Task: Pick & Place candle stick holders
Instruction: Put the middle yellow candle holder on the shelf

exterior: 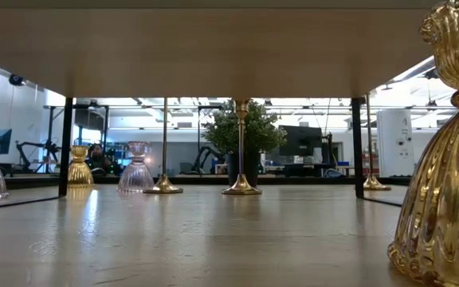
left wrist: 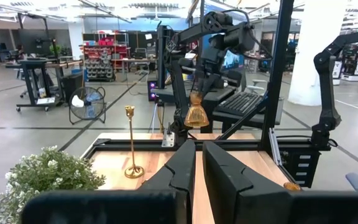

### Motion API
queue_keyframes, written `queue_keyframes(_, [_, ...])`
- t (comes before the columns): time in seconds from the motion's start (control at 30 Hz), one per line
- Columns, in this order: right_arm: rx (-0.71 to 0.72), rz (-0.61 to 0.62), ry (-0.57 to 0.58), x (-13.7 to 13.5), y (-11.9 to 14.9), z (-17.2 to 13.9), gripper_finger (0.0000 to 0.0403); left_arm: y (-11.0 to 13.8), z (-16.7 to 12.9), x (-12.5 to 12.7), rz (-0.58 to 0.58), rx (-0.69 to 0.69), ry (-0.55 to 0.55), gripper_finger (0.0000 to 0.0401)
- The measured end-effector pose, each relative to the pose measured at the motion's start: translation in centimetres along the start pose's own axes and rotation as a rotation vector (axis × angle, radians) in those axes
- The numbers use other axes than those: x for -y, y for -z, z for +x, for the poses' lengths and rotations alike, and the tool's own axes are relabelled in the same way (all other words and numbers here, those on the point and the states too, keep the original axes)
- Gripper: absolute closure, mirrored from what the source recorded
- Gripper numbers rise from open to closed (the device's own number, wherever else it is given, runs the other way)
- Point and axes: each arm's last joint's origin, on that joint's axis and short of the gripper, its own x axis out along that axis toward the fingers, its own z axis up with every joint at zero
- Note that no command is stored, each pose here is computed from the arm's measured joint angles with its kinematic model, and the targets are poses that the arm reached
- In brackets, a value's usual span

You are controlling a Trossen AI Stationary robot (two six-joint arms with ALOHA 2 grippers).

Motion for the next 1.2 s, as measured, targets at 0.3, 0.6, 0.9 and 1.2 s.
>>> queue_keyframes(0.3, [0.008, -0.161, -0.041, -3.0, -3.5, 1.8, 0.0390, 0.0, 0.0, 0.0, 0.000, 0.000, 0.000, 0.0364])
queue_keyframes(0.6, [-0.111, -0.281, -0.125, -5.4, -7.4, 3.9, 0.0390, 0.0, 0.0, 0.0, 0.000, 0.000, 0.001, 0.0364])
queue_keyframes(0.9, [-0.191, -0.382, -0.109, -7.8, -9.6, 5.6, 0.0390, 0.0, 0.0, 0.0, 0.000, 0.000, 0.000, 0.0364])
queue_keyframes(1.2, [-0.263, -0.406, -0.095, -8.9, -9.2, 7.7, 0.0390, 0.0, 0.0, 0.0, 0.000, 0.000, 0.000, 0.0364])
